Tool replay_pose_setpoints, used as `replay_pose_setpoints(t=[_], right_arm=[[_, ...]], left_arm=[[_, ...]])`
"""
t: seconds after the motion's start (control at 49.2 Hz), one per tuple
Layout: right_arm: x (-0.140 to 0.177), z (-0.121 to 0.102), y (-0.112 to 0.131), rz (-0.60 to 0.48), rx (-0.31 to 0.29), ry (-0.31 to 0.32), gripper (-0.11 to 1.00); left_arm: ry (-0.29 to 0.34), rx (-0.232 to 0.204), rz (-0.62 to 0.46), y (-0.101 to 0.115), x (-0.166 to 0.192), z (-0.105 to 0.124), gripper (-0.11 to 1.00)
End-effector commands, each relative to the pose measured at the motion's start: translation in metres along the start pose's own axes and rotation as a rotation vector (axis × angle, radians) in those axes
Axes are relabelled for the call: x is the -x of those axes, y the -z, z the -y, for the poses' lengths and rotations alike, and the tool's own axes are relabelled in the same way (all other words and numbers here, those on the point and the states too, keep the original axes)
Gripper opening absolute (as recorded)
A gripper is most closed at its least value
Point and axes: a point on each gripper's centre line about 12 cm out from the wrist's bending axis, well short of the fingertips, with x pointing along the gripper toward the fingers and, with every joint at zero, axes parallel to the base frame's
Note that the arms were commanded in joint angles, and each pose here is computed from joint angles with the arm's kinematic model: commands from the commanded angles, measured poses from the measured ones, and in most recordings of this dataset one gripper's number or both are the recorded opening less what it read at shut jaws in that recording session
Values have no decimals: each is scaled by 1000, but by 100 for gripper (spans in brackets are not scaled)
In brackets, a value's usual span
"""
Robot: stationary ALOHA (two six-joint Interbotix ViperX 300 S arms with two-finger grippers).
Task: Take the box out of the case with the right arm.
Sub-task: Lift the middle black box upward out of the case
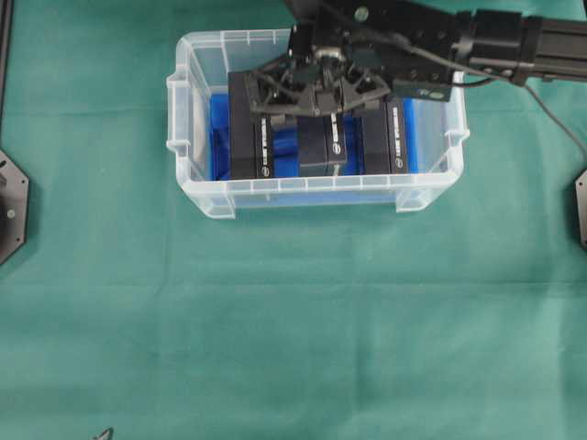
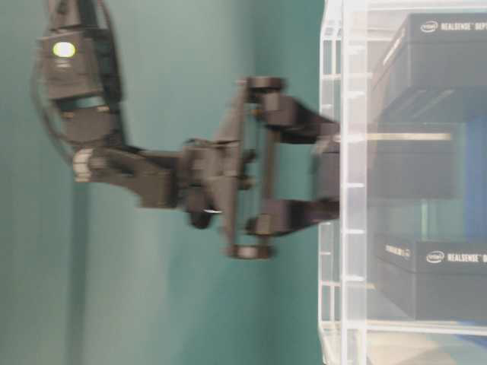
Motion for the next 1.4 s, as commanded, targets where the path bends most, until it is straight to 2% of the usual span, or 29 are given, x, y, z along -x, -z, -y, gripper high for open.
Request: replay_pose_setpoints(t=[0.0,0.284,0.609,1.097,1.381], right_arm=[[60,2,-8,58,-7,-70,67],[124,1,-18,157,-18,-108,66],[159,4,-16,186,-29,-147,66],[163,6,-15,195,-31,-138,66],[162,9,-14,189,-34,-110,66]], left_arm=[[3,-3,20,-4,5,1,0],[3,-3,17,-4,5,1,0],[1,-3,11,-2,5,1,0],[0,-1,6,-2,5,1,0],[0,0,6,-2,5,1,0]])
